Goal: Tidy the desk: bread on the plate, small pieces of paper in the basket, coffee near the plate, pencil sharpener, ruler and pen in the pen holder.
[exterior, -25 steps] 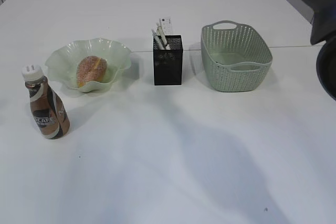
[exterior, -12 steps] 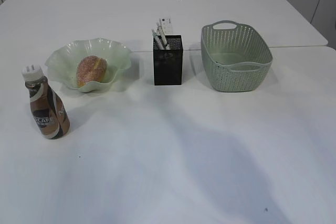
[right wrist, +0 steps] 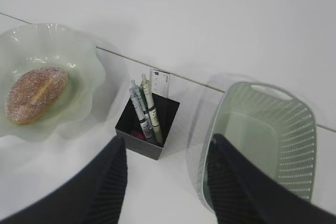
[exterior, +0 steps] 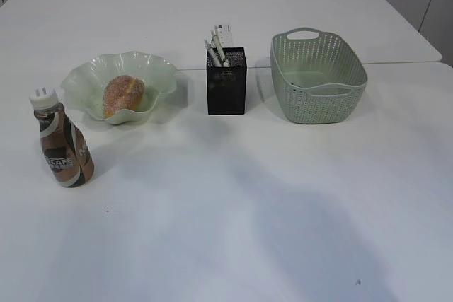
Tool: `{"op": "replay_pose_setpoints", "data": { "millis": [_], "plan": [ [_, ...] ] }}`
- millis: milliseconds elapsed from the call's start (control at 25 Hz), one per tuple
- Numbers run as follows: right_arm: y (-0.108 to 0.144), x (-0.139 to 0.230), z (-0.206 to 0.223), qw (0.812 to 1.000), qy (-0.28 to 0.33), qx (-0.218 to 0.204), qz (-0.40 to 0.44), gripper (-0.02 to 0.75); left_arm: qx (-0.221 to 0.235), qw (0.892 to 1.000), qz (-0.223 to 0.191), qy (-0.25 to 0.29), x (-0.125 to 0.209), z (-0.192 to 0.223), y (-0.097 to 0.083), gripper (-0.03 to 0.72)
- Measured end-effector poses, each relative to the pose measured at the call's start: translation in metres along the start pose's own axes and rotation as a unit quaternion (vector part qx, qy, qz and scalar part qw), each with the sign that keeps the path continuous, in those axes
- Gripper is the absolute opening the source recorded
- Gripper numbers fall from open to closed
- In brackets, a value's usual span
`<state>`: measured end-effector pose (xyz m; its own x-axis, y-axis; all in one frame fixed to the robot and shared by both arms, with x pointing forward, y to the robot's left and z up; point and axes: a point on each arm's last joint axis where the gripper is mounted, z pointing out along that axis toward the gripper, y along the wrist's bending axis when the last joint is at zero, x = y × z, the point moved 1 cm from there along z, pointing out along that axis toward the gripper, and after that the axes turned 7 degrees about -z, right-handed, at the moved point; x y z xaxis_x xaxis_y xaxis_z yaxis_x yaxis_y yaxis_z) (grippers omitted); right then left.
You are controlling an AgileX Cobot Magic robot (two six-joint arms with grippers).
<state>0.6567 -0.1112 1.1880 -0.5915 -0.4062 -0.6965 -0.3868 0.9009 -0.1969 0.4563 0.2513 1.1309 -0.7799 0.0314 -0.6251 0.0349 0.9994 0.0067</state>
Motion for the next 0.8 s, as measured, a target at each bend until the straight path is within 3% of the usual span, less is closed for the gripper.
{"op": "replay_pose_setpoints", "data": {
  "millis": [400,800],
  "plan": [
    [-0.007,0.016,-0.050,1.000,0.009,-0.001,-0.020,0.403,0.000,1.000,-0.008,-0.022,0.017,-0.042,0.012,0.340],
    [-0.017,0.065,-0.125,0.999,0.024,0.002,-0.047,0.403,0.010,0.999,-0.025,-0.032,0.042,-0.080,0.023,0.340]
  ]
}}
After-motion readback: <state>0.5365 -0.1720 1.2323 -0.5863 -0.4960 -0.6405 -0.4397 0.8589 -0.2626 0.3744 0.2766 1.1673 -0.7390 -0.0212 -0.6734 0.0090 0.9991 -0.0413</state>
